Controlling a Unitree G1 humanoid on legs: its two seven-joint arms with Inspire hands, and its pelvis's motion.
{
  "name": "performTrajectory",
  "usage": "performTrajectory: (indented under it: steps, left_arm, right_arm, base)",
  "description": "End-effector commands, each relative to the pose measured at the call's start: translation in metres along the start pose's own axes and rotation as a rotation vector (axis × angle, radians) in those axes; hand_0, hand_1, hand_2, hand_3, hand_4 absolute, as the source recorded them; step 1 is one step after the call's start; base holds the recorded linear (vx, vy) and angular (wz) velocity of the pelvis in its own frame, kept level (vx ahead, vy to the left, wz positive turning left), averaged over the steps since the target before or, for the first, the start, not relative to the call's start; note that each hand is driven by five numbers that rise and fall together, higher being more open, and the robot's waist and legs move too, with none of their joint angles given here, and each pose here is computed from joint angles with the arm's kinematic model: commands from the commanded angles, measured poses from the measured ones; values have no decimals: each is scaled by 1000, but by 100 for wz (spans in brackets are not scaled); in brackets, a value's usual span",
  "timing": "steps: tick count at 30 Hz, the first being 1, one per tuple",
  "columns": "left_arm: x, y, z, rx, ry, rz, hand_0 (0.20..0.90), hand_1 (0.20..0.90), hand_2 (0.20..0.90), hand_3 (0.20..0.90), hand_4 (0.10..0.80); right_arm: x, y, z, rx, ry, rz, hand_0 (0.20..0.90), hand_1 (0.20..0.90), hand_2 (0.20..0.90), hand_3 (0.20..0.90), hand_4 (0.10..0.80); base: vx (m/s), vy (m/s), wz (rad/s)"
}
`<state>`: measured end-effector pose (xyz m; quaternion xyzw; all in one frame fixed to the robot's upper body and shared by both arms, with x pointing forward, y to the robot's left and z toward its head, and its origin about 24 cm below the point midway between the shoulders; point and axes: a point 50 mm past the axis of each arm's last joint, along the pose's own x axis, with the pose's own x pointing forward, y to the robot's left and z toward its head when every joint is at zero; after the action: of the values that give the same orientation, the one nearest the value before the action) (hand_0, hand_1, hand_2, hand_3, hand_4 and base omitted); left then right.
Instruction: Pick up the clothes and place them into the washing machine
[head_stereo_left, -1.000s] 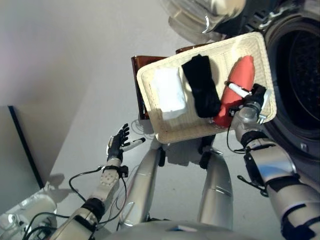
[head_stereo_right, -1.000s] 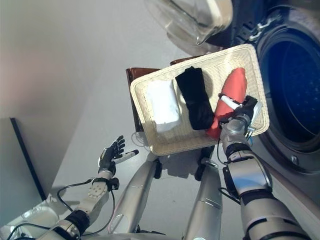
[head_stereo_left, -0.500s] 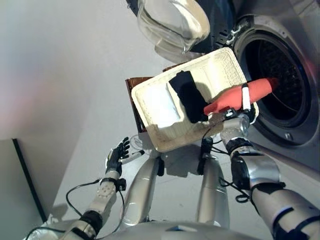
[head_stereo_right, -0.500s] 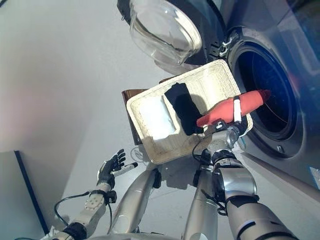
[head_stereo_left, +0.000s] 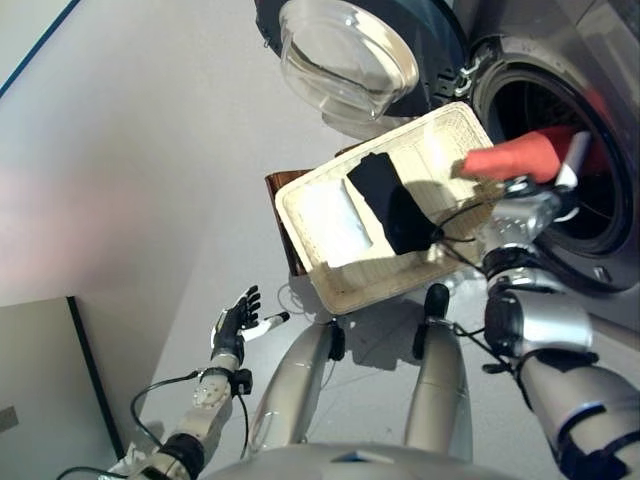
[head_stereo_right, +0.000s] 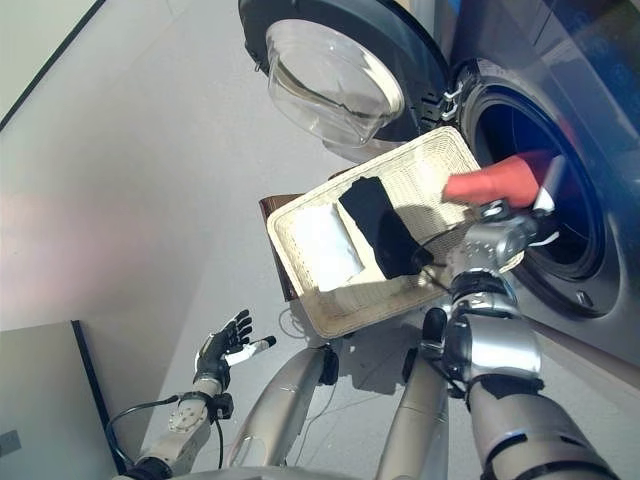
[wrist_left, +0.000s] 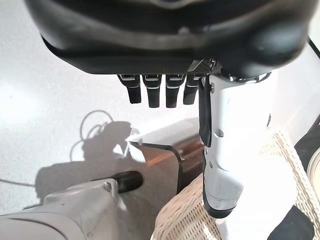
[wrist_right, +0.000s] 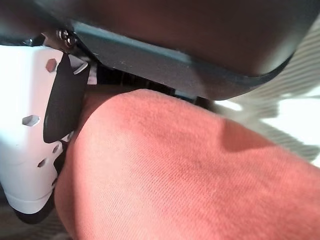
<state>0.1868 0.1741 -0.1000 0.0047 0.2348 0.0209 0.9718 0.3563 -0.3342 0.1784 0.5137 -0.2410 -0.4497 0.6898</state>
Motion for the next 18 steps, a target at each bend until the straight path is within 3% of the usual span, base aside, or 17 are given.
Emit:
performTrajectory:
  steps: [1,2,6,10,18]
  left_arm:
    - [-2,20,6,6,-57,63,900,900,900,900,800]
    - [-2,19,7,1,-68,58,900,900,900,900,800]
    - [-4,19,6,-32,-62,67,900,900,900,900,800]
    - [-3,12,0,-51,-29,61,900,900,900,900,800]
    - [-7,-1,-12,-24,26,-1,900,900,900,900,800]
  right_arm:
    - [-7,87,78,134,-338,240,414,414,414,414,453]
    - [-10,94,83,170,-348,256,900,900,900,900,800]
    - [-10,94,67,79,-284,290,900,900,900,900,800]
    - [-9,66,27,15,-139,226,900,900,900,900,800]
    - [-8,18,-9,-90,-9,141,900,900,900,900,800]
  base:
    - [-11,67,5]
    - [-12,60,5]
    - [-1,77,1]
    - [1,38,-21]
    - [0,0,-4]
